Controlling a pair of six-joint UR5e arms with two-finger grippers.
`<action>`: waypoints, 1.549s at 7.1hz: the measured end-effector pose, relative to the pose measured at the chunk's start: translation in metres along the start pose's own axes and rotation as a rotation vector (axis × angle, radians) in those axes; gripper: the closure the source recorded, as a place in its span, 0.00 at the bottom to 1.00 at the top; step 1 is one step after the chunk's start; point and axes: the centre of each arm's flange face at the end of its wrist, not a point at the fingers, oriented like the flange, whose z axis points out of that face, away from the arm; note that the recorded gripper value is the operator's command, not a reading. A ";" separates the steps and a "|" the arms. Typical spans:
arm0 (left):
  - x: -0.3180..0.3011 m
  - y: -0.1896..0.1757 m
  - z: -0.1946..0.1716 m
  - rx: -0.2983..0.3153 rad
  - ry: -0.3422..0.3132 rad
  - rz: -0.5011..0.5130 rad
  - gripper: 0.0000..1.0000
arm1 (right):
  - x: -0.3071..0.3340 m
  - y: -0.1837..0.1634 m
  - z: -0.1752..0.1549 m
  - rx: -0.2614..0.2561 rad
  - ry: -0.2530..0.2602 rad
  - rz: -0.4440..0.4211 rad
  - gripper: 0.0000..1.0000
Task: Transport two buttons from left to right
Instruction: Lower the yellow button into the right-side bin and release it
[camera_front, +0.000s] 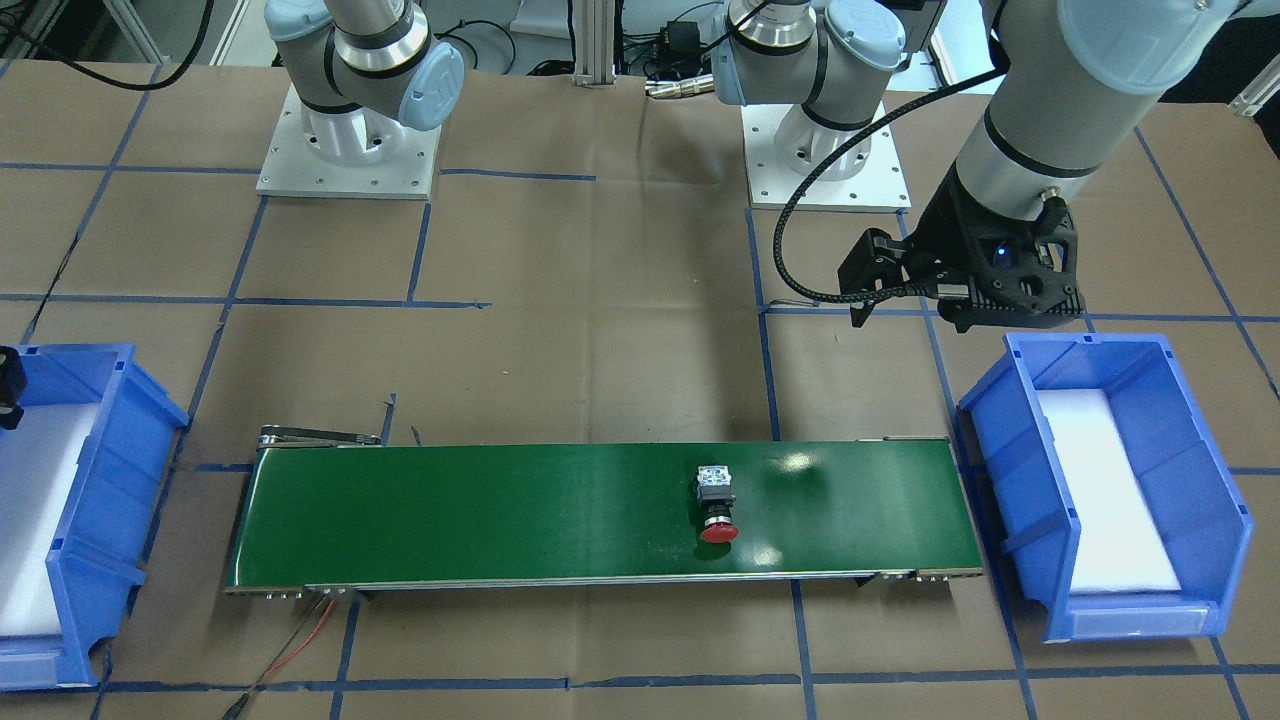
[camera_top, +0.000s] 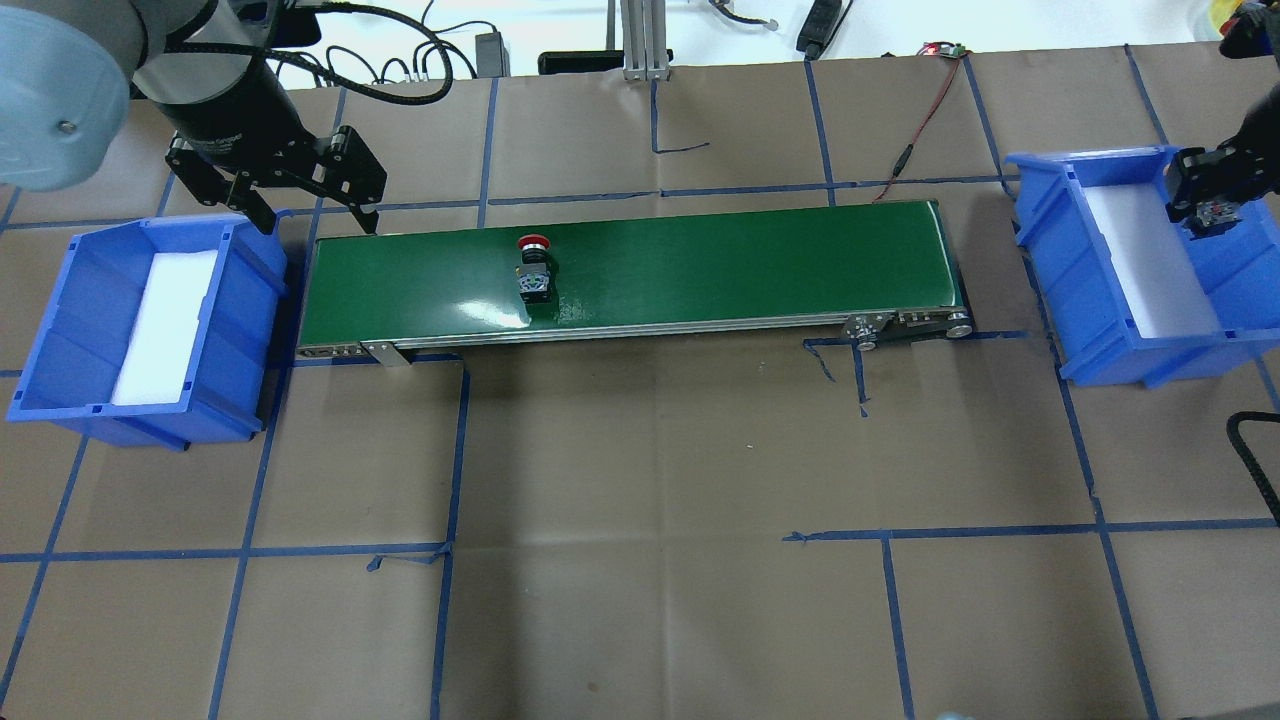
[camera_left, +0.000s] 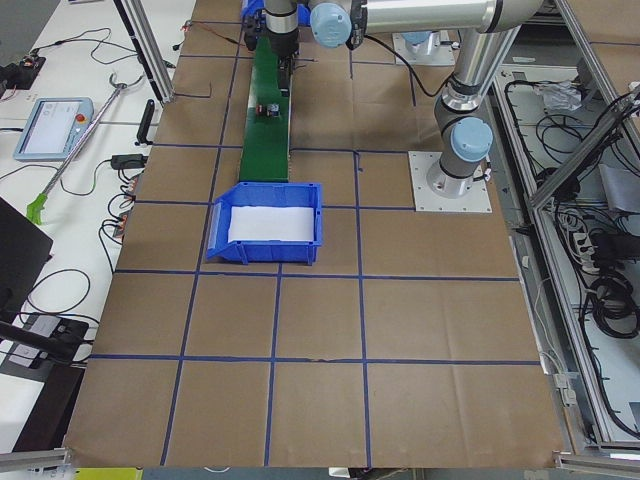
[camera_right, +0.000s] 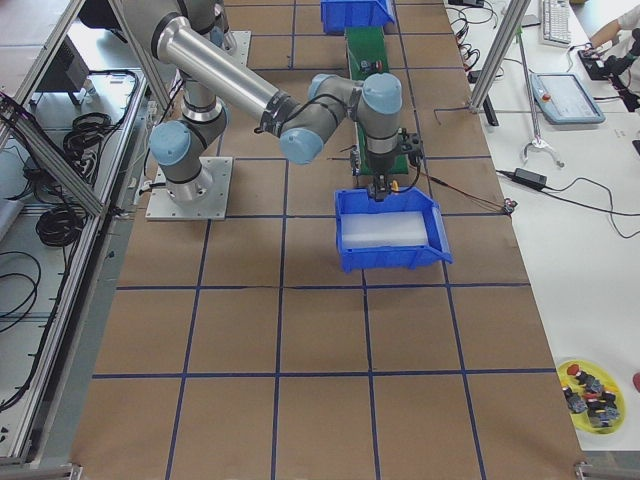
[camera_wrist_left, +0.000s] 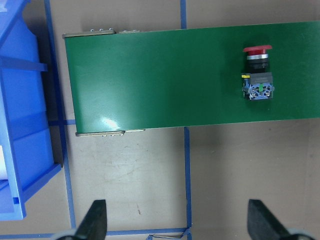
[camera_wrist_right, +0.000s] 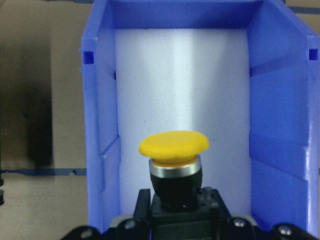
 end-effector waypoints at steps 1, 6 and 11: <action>0.000 0.000 0.000 0.000 0.000 0.000 0.00 | 0.008 0.002 0.032 -0.006 0.001 0.007 0.96; 0.000 0.000 0.000 0.000 0.000 -0.002 0.00 | 0.020 0.025 0.110 -0.113 -0.046 0.039 0.76; 0.000 0.000 0.001 -0.001 0.000 0.000 0.00 | 0.022 0.025 0.128 -0.149 -0.043 0.045 0.00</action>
